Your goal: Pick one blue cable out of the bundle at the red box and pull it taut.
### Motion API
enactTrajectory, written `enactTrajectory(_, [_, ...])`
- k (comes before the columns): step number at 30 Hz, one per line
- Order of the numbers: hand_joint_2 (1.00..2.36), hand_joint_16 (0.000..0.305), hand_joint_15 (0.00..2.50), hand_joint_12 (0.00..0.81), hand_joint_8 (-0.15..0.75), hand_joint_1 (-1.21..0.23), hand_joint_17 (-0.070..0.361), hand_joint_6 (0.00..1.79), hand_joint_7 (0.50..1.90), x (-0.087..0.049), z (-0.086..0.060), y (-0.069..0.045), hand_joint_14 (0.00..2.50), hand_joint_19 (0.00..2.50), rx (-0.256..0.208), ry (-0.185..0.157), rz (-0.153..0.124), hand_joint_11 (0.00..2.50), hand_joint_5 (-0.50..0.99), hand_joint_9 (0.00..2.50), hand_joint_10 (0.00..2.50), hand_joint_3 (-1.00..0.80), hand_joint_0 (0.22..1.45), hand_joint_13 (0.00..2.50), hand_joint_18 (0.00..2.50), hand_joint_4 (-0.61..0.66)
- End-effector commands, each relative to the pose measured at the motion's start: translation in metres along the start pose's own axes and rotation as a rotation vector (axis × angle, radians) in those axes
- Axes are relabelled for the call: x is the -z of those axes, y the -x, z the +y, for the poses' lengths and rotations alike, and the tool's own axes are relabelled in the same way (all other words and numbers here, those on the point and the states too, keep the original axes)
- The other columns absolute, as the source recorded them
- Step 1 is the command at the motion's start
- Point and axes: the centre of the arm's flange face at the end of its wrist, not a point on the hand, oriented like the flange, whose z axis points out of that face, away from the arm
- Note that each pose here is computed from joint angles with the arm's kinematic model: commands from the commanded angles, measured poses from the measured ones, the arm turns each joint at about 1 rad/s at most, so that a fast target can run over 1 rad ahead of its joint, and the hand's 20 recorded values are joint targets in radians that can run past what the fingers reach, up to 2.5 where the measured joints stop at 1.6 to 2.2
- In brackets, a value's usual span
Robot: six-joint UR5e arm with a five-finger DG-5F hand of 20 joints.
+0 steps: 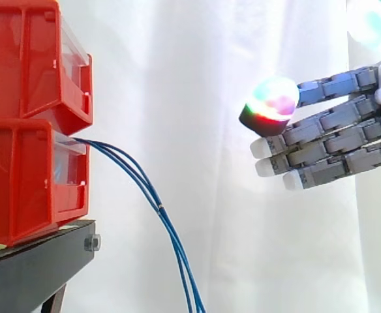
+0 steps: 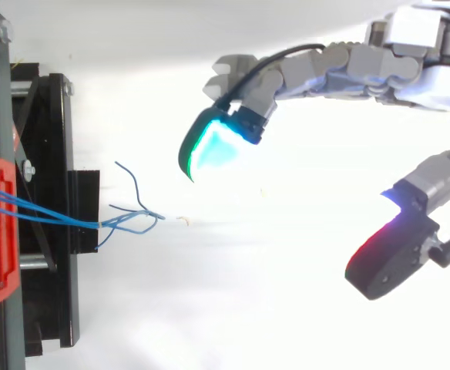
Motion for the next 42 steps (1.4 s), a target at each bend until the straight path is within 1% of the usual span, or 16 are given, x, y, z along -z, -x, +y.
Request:
enactTrajectory(1, [1.00,0.071,0.06,0.389,0.304,-0.82,0.161,0.50,0.78,-0.005,-0.006,0.002,0.00,0.00,0.004,0.008,-0.056,0.01,-0.16,0.19,0.00,-0.50,0.40,0.00,0.00,0.37])
enactTrajectory(4, [1.00,0.073,0.06,0.395,0.310,-0.82,0.164,0.50,0.81,-0.012,-0.022,0.000,0.00,0.00,0.006,0.005,-0.079,0.01,-0.16,0.19,0.00,-0.50,0.38,0.00,0.00,0.38])
enactTrajectory(5, [1.00,0.073,0.06,0.398,0.313,-0.82,0.165,0.50,0.81,-0.017,-0.030,-0.003,0.00,0.00,0.000,0.016,-0.077,0.01,-0.16,0.19,0.00,-0.50,0.38,0.00,0.00,0.38])
enactTrajectory(6, [1.00,0.074,0.06,0.401,0.315,-0.82,0.166,0.50,0.81,-0.017,-0.030,-0.003,0.00,0.00,0.000,0.016,-0.077,0.01,-0.16,0.20,0.00,-0.50,0.37,0.00,0.00,0.38])
enactTrajectory(10, [1.00,0.076,0.06,0.412,0.325,-0.80,0.172,0.50,0.82,-0.033,-0.053,-0.013,0.00,0.00,-0.021,0.065,-0.077,0.02,-0.16,0.20,0.00,-0.50,0.35,0.00,0.00,0.38])
enactTrajectory(15, [1.00,0.078,0.06,0.421,0.331,-0.77,0.176,0.50,0.81,-0.040,-0.060,-0.019,0.00,0.00,-0.008,0.096,-0.086,0.02,-0.15,0.21,0.00,-0.50,0.33,0.00,0.00,0.38])
enactTrajectory(17, [1.00,0.078,0.06,0.421,0.332,-0.76,0.175,0.50,0.81,-0.040,-0.059,-0.020,0.00,0.00,0.006,0.096,-0.093,0.02,-0.15,0.21,0.00,-0.50,0.33,0.00,0.00,0.38])
enactTrajectory(20, [1.00,0.077,0.06,0.416,0.331,-0.74,0.174,0.50,0.81,-0.039,-0.060,-0.020,0.00,0.00,0.023,0.088,-0.127,0.01,-0.15,0.22,0.00,-0.50,0.34,0.00,0.00,0.37])
enactTrajectory(24, [1.00,0.075,0.06,0.411,0.328,-0.71,0.170,0.50,0.81,-0.040,-0.060,-0.023,0.00,0.00,0.027,0.087,-0.137,0.02,-0.15,0.23,0.00,-0.50,0.36,0.00,0.00,0.36])
enactTrajectory(25, [1.00,0.075,0.06,0.410,0.328,-0.70,0.170,0.50,0.81,-0.042,-0.071,-0.027,0.00,0.00,0.030,0.072,-0.139,0.02,-0.15,0.23,0.00,-0.50,0.36,0.00,0.00,0.37])
enactTrajectory(27, [1.00,0.075,0.06,0.408,0.327,-0.69,0.168,0.50,0.81,-0.048,-0.086,-0.031,0.00,0.00,0.025,0.067,-0.140,0.02,-0.15,0.23,0.00,-0.50,0.37,0.00,0.00,0.37])
enactTrajectory(31, [1.00,0.074,0.07,0.400,0.321,-0.68,0.167,0.50,0.81,-0.058,-0.086,-0.035,0.00,0.00,-0.005,0.082,-0.140,0.02,-0.15,0.24,0.00,-0.50,0.38,0.00,0.00,0.36])
enactTrajectory(32, [1.00,0.073,0.06,0.393,0.316,-0.68,0.163,0.50,0.81,-0.061,-0.094,-0.036,0.00,0.00,-0.003,0.075,-0.141,0.01,-0.15,0.24,0.00,-0.50,0.39,0.00,0.00,0.36])
enactTrajectory(35, [1.00,0.069,0.06,0.372,0.300,-0.65,0.154,0.50,0.84,-0.065,-0.104,-0.038,0.00,0.00,-0.006,0.067,-0.140,0.02,-0.14,0.25,0.00,-0.50,0.44,0.00,0.00,0.35])
enactTrajectory(37, [1.00,0.067,0.06,0.366,0.296,-0.65,0.150,0.50,0.85,-0.075,-0.120,-0.040,0.00,0.00,-0.025,0.065,-0.139,0.02,-0.14,0.26,0.00,-0.50,0.45,0.00,0.00,0.35])
enactTrajectory(42, [1.00,0.061,0.05,0.341,0.278,-0.67,0.137,0.50,0.94,-0.094,-0.139,-0.054,0.00,0.00,-0.049,0.065,-0.121,0.02,-0.13,0.26,0.00,-0.50,0.52,0.00,0.00,0.34])
